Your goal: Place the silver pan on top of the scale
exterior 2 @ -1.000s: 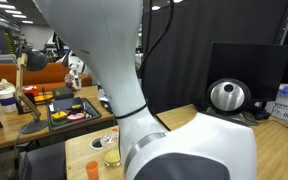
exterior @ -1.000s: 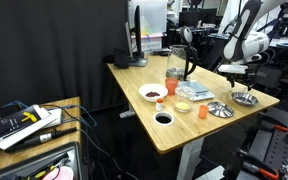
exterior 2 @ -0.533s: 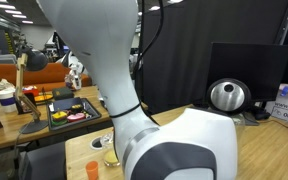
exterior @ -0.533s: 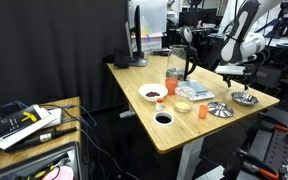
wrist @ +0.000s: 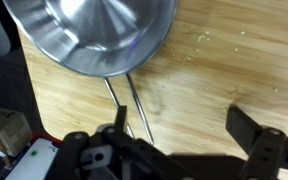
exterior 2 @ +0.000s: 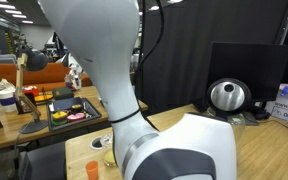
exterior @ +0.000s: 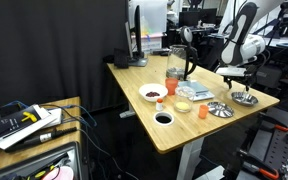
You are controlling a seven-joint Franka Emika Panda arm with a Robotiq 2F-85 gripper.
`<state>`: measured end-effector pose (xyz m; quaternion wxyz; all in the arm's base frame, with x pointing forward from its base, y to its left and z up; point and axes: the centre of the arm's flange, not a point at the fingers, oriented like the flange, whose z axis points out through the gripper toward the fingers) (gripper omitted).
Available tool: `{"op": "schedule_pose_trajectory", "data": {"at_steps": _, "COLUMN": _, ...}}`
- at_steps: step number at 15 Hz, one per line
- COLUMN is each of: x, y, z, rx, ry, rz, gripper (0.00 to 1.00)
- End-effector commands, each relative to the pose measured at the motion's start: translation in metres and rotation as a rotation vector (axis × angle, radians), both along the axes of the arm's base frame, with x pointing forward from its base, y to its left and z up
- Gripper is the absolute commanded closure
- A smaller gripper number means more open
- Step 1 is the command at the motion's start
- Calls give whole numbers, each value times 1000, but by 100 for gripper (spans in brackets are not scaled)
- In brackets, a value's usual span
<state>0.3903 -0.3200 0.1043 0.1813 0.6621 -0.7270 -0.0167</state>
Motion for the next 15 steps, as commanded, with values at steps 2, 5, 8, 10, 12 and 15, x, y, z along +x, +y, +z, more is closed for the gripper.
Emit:
{"op": "schedule_pose_trajectory", "data": {"at_steps": 2, "x": -1, "y": -2, "z": -4, "rx": -9, "ry": 7, "rz": 34, "gripper": 0}}
{"op": "schedule_pose_trajectory", "data": {"at_steps": 5, "x": 2, "y": -3, "z": -7, "rx": 2, "ry": -5, "rz": 18, "gripper": 0}}
{"op": "schedule_pose_trajectory", "data": {"at_steps": 8, "x": 4, "y": -5, "z": -8, "rx": 15, "ry": -22, "rz": -14, "gripper": 0}}
{"op": "schedule_pose_trajectory", "data": {"at_steps": 10, "x": 2, "y": -6, "z": -10, "rx": 38, "ry": -33, "rz": -51, "gripper": 0}}
{"op": "schedule_pose_trajectory", "data": {"at_steps": 12, "x": -1, "y": -11, "z": -11, "rx": 60, "ry": -51, "rz": -94, "gripper": 0}}
{"op": "schedule_pose_trajectory", "data": {"at_steps": 15, "x": -4, "y": -20, "z": -11, "rx": 96, "ry": -75, "rz": -160, "gripper": 0}}
